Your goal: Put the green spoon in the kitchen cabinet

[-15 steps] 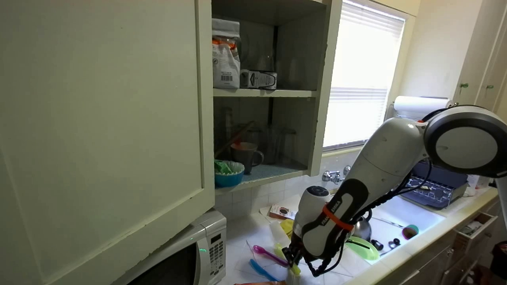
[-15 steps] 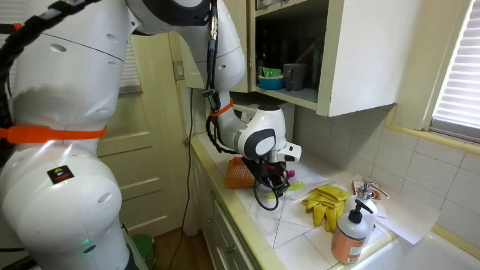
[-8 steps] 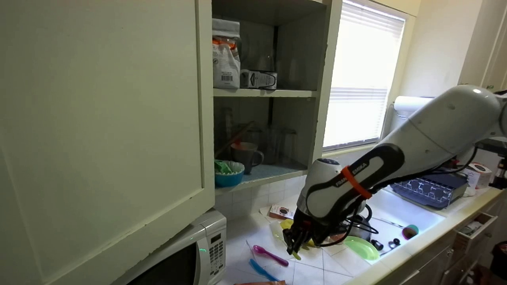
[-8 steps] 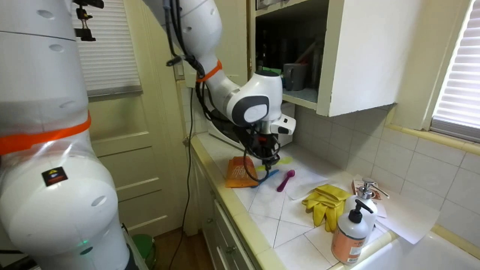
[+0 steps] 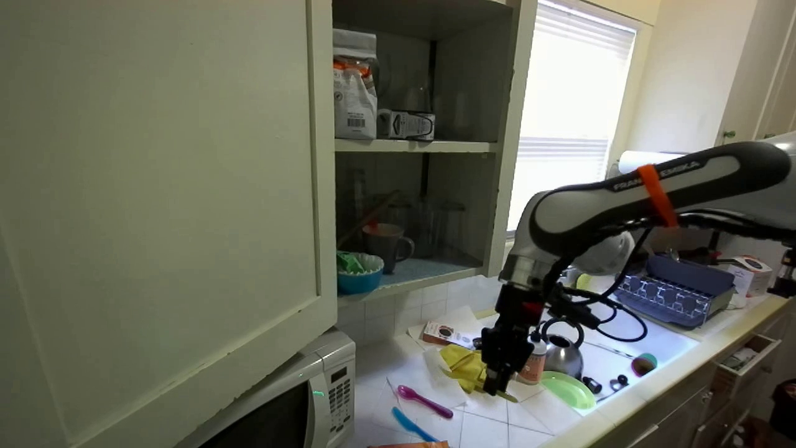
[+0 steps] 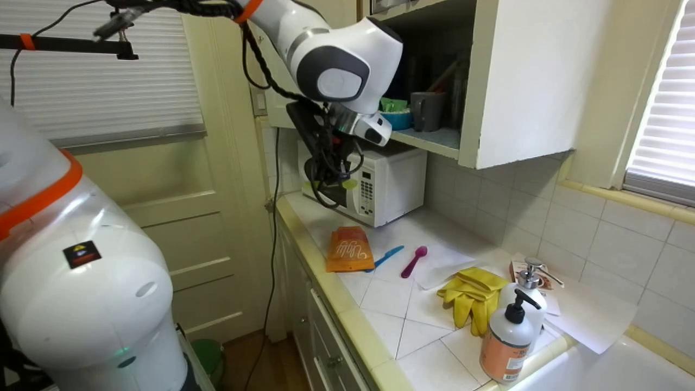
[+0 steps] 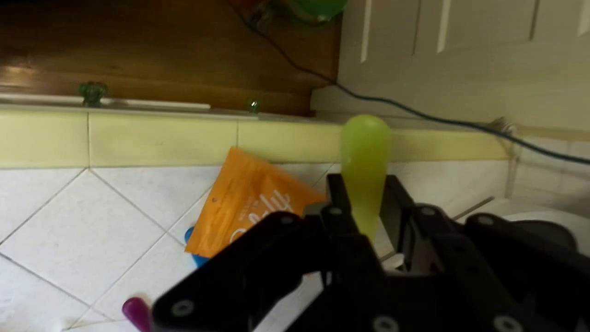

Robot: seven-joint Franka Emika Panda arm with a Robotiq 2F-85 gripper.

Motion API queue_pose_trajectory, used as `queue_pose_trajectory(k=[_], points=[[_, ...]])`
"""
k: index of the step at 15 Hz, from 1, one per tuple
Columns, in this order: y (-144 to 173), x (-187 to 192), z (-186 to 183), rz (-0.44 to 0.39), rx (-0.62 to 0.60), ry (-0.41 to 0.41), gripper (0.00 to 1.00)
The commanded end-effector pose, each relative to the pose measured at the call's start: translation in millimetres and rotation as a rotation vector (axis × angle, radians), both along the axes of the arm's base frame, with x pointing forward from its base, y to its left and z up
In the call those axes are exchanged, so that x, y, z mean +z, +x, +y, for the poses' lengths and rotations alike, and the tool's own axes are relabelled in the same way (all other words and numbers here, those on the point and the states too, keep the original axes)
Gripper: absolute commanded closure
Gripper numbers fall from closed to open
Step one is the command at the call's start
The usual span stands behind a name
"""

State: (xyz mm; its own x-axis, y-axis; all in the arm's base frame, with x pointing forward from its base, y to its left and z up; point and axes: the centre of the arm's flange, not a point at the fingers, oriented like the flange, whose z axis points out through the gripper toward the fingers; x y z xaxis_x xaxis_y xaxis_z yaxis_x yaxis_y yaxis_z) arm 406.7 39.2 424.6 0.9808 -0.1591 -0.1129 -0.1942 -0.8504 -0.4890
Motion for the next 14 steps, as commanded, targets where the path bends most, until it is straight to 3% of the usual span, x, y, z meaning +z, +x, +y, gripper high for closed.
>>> queue_pose_trajectory(k=[1,7,12,13,14], points=[[-44.7,62.6,-15.2,0.009,0.045,0.19,0.94],[-52.4,131.0,-34.0,-0.103,-0.045,0.47,0.94],[-9.7,151.2,-55.2,-0.169,-0.181,0.696,0.94],[-37.0,151.4,-47.6,-0.153,-0.14,0.611,0.76],[-31.6,153.1,-52.0,-0.157,-0.162,0.642,0.76]])
